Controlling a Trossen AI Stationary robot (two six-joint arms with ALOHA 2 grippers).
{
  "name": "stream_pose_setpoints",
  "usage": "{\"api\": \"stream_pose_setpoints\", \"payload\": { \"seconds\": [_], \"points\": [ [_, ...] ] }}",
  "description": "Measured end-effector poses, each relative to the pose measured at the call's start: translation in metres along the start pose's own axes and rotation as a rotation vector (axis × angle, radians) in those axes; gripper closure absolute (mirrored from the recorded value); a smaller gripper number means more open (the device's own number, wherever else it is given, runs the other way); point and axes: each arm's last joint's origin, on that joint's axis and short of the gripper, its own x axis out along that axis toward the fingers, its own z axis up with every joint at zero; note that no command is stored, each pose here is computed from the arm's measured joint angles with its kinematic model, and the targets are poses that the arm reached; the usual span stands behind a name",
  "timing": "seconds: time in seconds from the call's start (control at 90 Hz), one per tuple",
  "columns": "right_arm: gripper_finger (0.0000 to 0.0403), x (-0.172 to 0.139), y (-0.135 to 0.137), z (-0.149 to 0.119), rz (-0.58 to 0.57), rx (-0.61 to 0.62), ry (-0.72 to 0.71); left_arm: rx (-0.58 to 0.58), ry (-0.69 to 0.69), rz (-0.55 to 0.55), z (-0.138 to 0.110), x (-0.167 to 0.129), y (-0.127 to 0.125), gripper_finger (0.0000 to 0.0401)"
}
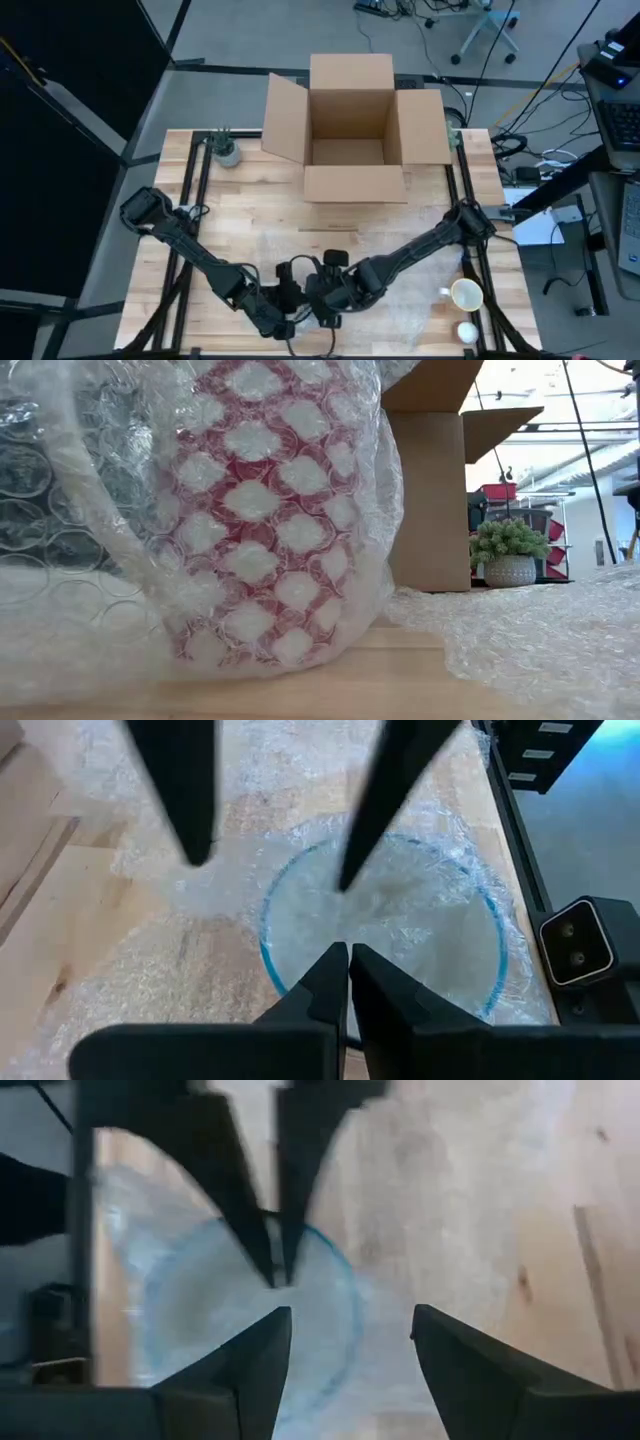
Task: Wrap mug
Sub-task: Wrap the red patterned mug with the left transparent bubble wrap
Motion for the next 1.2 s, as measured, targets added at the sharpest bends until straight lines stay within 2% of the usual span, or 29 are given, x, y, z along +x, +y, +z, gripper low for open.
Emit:
{"api": "stream_pose_setpoints", "payload": {
  "seconds": [0.111,0.233,0.411,0.556,0.689,0.856,1.0,1.089,1.2],
  "points": [
    [0.0206,-0.005,0.012,-0.005,0.022,-0.018,-0.015,0.000,0.001,-0.001,0.000,0.000,0.000,0.0396],
    [0.0206,-0.001,0.018,-0.012,-0.021,-0.029,-0.023,0.002,0.004,-0.002,0.001,0.000,0.000,0.0396],
    [0.0206,0.009,0.028,-0.013,0.034,-0.040,-0.111,0.008,0.001,-0.009,0.005,-0.001,-0.003,0.0396],
    [0.0206,0.020,0.025,-0.024,0.011,-0.002,-0.065,0.024,-0.011,-0.022,0.014,-0.004,-0.006,0.0396],
    [0.0206,0.023,0.024,-0.026,0.001,0.011,-0.065,0.040,0.024,-0.025,0.023,-0.017,-0.005,0.0396],
    [0.0206,0.023,0.023,-0.026,-0.008,0.001,-0.071,0.042,0.024,-0.022,0.040,-0.055,0.002,0.0396],
    [0.0206,0.024,0.021,-0.024,-0.016,0.004,-0.073,0.004,0.146,0.051,0.032,-0.086,0.016,0.0396],
    [0.0206,0.024,0.020,-0.024,-0.017,-0.001,-0.073,-0.049,0.263,0.151,0.020,-0.103,0.028,0.0396],
    [0.0206,0.025,0.018,-0.022,-0.020,0.003,-0.072,-0.168,0.382,0.303,0.000,-0.114,0.042,0.0394]
  ]
}}
